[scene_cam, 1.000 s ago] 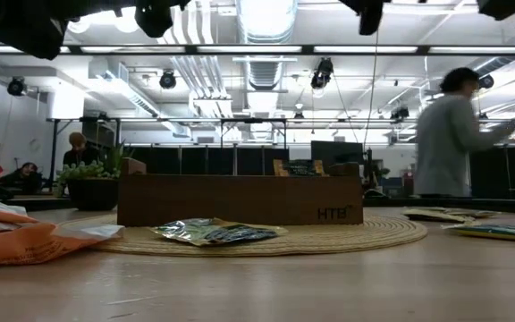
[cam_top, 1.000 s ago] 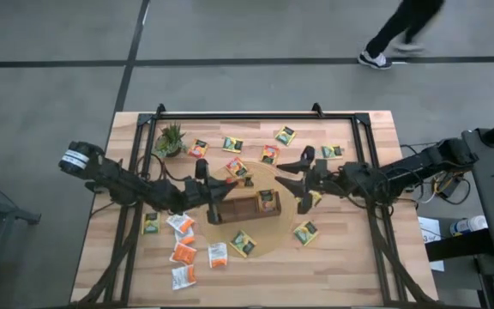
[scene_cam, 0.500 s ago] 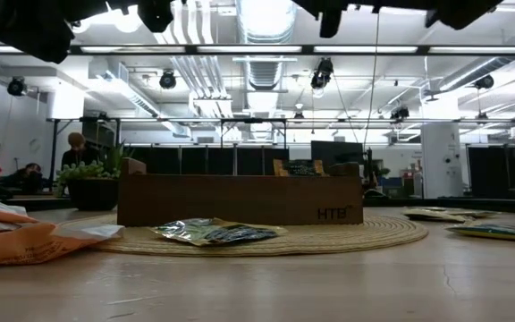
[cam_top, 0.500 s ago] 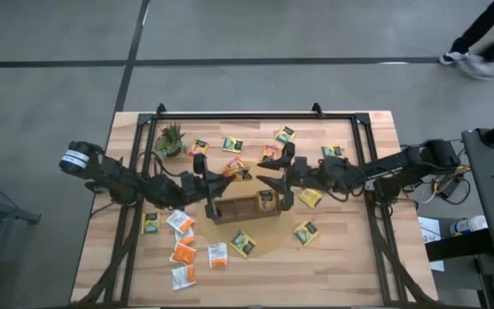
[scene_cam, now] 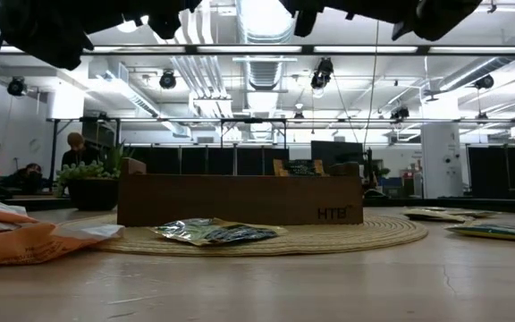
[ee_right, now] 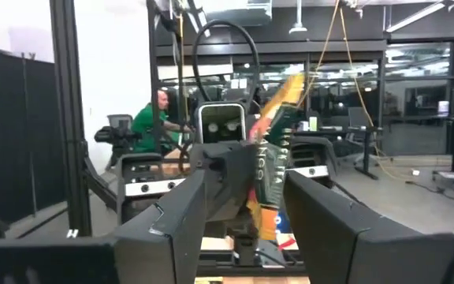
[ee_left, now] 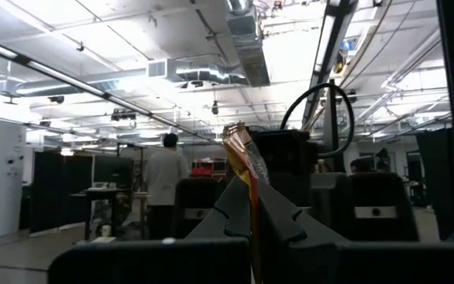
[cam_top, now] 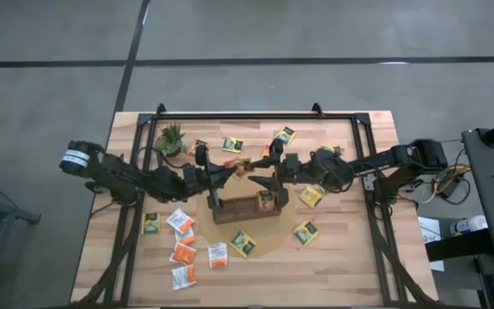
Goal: Pick & Place Tea
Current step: Put the orange tea bag into the right section of the wooden organizer
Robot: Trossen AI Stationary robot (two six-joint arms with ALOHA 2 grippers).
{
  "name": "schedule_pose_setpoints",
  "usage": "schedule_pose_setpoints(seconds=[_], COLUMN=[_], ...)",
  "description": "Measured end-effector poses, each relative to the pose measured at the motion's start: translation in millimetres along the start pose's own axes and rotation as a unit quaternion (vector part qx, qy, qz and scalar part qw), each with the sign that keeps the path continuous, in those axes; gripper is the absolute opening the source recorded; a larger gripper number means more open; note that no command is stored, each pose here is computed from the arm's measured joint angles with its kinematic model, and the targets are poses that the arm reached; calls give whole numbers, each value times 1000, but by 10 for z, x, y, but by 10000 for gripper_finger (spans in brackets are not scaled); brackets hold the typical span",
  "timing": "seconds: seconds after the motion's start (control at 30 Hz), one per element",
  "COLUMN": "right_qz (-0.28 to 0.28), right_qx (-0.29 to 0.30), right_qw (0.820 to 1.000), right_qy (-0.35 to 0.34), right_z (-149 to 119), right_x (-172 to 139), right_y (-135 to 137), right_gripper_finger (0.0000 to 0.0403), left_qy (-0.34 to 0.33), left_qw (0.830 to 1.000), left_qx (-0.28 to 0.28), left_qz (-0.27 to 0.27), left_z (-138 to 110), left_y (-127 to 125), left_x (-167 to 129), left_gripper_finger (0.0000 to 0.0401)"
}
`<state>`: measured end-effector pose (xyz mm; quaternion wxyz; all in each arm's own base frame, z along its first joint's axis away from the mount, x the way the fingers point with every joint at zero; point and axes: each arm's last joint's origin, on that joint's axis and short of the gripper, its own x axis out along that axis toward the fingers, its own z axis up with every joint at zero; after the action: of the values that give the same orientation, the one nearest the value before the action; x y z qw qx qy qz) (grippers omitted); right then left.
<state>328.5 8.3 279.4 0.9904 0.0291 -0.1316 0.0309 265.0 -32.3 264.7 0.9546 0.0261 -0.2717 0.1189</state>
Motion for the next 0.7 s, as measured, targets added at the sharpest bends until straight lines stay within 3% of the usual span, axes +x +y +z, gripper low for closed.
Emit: schedule_pose_setpoints(seconds=[0.27,0.37,0.53,0.7], right_qz=[0,-1,-3,-3], right_qx=[-15,-30,-40,-45], right_qw=[1000,1000,999,999], right_qy=[-3,-2,1,2], right_z=[-18,-38,-53,-56], right_x=[107,121,124,112], right_y=[-17,-19,-24,-24], right_gripper_finger=[150,117,25,16], left_qy=[-3,-3,-1,1], left_qw=[1000,1000,1000,1000], left_qx=[3,4,3,-2], left_qz=[-16,-15,-16,-16], left_z=[-11,-13,-18,-21], left_y=[34,45,47,48], left_x=[16,19,20,21], left_gripper_finger=[0,0,0,0])
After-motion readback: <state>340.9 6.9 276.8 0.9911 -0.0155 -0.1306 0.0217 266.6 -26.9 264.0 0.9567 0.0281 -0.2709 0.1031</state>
